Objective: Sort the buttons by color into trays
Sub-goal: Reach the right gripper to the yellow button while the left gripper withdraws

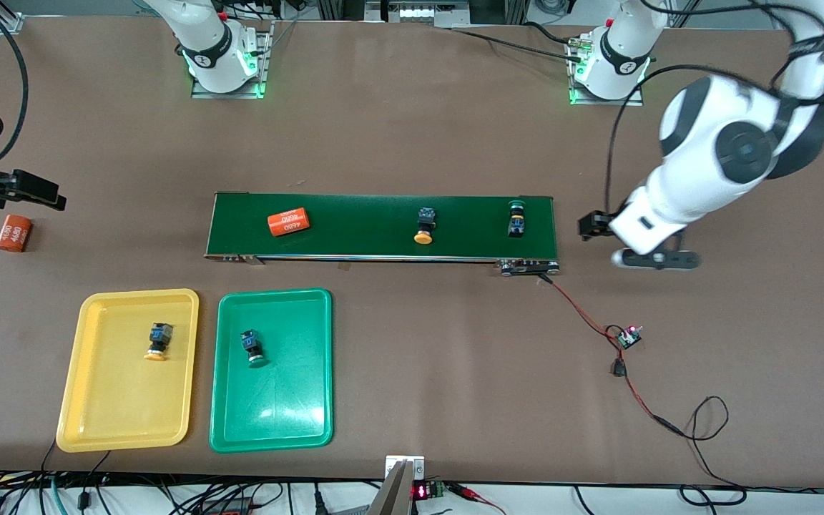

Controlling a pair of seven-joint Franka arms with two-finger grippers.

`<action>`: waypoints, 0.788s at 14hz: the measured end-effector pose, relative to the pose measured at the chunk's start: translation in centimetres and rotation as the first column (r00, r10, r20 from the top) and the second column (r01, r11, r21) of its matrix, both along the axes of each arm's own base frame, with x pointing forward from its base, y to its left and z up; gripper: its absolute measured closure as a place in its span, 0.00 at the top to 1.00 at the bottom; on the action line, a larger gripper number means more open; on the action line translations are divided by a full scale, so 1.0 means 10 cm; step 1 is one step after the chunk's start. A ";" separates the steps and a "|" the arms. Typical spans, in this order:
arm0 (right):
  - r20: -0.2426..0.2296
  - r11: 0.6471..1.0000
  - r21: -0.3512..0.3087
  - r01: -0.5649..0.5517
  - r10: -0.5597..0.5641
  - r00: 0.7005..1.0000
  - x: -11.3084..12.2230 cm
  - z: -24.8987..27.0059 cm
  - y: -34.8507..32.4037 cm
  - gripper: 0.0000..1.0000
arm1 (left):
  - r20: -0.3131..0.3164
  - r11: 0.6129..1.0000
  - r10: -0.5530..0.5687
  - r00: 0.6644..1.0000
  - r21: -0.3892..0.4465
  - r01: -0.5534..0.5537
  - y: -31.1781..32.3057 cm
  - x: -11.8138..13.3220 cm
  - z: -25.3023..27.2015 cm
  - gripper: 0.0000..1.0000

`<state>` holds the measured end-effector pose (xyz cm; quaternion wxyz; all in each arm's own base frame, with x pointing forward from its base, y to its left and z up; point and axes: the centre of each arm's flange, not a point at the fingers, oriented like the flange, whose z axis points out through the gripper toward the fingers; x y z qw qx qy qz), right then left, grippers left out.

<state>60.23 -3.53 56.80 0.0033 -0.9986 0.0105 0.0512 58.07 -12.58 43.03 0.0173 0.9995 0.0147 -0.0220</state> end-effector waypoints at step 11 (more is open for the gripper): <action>-0.072 0.947 0.108 -0.302 0.310 0.948 0.16 -1.01 2.23 1.00 | 0.078 0.997 -0.030 0.997 0.072 0.025 0.83 0.05 1.24 1.00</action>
